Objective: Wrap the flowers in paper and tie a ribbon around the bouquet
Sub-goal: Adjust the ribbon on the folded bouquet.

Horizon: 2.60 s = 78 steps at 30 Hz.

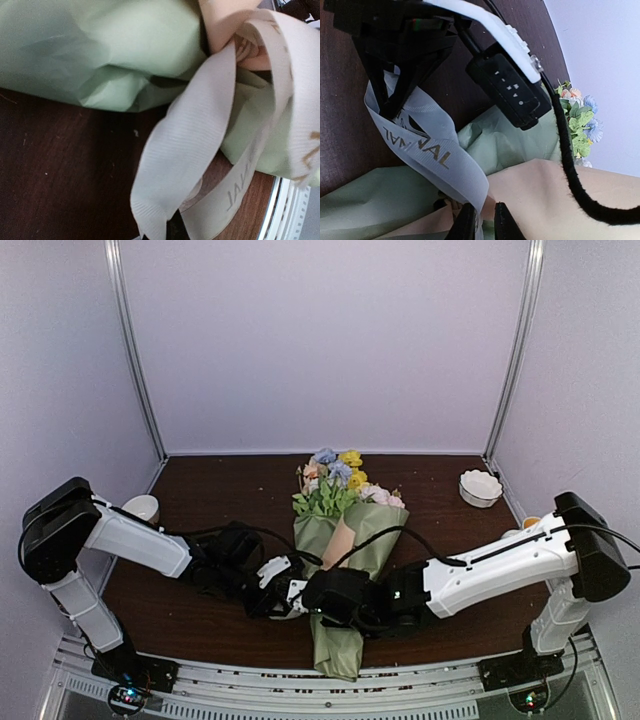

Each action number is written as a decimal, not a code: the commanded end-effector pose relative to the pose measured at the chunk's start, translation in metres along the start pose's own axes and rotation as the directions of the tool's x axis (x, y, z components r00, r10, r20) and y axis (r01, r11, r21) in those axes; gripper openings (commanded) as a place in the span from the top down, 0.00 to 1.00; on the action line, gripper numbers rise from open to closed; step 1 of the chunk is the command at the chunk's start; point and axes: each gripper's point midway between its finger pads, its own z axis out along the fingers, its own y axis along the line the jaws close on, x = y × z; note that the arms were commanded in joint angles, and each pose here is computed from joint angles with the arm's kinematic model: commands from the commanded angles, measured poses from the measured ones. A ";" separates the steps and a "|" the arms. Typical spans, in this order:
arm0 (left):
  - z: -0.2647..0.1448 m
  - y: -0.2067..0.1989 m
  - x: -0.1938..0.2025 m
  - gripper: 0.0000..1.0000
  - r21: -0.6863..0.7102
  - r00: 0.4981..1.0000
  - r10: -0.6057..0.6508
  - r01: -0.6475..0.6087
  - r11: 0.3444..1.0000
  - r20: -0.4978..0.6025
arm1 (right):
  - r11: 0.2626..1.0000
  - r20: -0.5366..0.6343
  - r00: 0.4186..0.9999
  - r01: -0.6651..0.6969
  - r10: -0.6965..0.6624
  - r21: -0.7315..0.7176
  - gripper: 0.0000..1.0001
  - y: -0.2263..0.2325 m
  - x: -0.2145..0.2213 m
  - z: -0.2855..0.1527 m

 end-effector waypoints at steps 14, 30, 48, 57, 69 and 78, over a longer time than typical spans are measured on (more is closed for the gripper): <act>0.006 -0.001 -0.006 1.00 0.021 0.999 0.030 -0.031 0.999 0.022 | 0.997 0.015 0.997 -0.076 0.076 -0.018 0.81 -0.011 -0.002 0.001; 0.011 0.008 -0.008 1.00 -0.016 1.000 0.018 -0.018 1.000 0.016 | 0.926 0.110 0.980 -0.116 0.166 -0.360 1.00 0.050 -0.031 -0.068; 0.007 0.012 -0.024 1.00 -0.052 0.998 0.063 -0.062 0.997 0.009 | 0.727 0.051 0.823 -0.468 0.566 -0.502 0.47 0.046 0.013 -0.112; 0.005 0.013 -0.025 1.00 -0.063 0.997 0.071 -0.070 0.996 0.005 | 0.419 -0.034 0.451 -0.851 0.892 -0.317 0.39 -0.024 0.090 -0.048; 0.004 0.011 -0.026 1.00 -0.052 0.998 0.061 -0.060 0.997 0.014 | 0.274 -0.314 0.316 -0.946 0.895 -0.172 0.38 0.011 0.148 0.008; -0.004 0.012 -0.032 1.00 -0.087 0.997 0.066 -0.063 0.994 0.036 | 0.196 -0.402 0.252 -0.965 0.880 -0.176 0.61 0.042 0.149 0.028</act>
